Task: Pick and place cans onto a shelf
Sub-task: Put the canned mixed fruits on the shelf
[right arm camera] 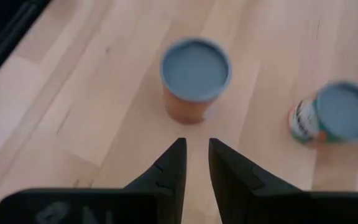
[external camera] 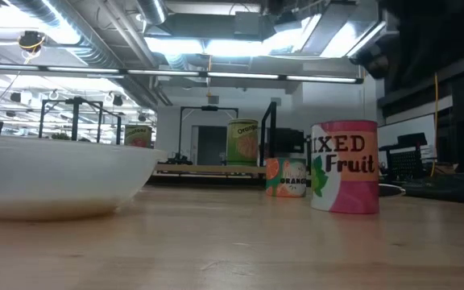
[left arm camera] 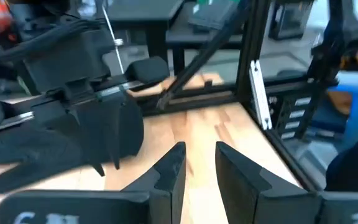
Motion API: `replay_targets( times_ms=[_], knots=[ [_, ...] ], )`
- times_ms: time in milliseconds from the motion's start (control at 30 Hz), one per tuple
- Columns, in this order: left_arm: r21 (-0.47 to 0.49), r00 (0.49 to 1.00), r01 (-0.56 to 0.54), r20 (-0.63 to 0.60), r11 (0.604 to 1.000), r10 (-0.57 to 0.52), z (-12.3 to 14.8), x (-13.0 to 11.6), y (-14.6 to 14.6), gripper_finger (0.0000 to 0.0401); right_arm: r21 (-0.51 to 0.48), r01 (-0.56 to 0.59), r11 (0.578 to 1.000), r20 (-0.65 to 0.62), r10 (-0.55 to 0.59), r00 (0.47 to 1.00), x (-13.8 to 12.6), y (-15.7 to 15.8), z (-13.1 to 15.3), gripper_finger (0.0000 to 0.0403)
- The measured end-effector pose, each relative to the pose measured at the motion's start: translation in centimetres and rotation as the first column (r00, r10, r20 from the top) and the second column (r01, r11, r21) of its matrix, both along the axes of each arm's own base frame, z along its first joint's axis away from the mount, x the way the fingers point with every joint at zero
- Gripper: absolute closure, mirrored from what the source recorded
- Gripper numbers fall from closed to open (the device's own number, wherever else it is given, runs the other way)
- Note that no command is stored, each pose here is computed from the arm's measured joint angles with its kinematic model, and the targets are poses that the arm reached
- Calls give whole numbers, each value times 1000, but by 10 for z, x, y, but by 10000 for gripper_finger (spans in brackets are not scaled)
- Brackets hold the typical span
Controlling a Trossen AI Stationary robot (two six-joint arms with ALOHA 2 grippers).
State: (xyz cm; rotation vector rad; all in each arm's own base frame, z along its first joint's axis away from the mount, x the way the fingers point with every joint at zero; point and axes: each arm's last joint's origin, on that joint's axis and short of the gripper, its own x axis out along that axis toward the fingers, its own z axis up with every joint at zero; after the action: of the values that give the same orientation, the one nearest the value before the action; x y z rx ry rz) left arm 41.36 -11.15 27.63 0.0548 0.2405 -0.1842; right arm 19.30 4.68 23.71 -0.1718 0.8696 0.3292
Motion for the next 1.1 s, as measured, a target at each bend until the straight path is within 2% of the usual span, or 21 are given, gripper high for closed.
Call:
replay_targets(
  times_ms=[300,467,667,1100],
  knots=[
    [67,973,-2,-231,998,18,-33,37,-10,322,22,48,999,-55,-47,997,-9,-2,-31,331],
    [150,931,-57,-349,987,106,-57,38,-8,322,25,49,999,-46,-47,998,-9,-2,-35,331],
    [205,886,-61,-440,977,148,-65,31,-5,322,28,47,998,-33,-46,998,-8,-2,-34,331],
    [220,876,-64,-454,973,161,-66,29,-4,322,28,46,999,-29,-46,999,-8,-2,-34,331]
  ],
)
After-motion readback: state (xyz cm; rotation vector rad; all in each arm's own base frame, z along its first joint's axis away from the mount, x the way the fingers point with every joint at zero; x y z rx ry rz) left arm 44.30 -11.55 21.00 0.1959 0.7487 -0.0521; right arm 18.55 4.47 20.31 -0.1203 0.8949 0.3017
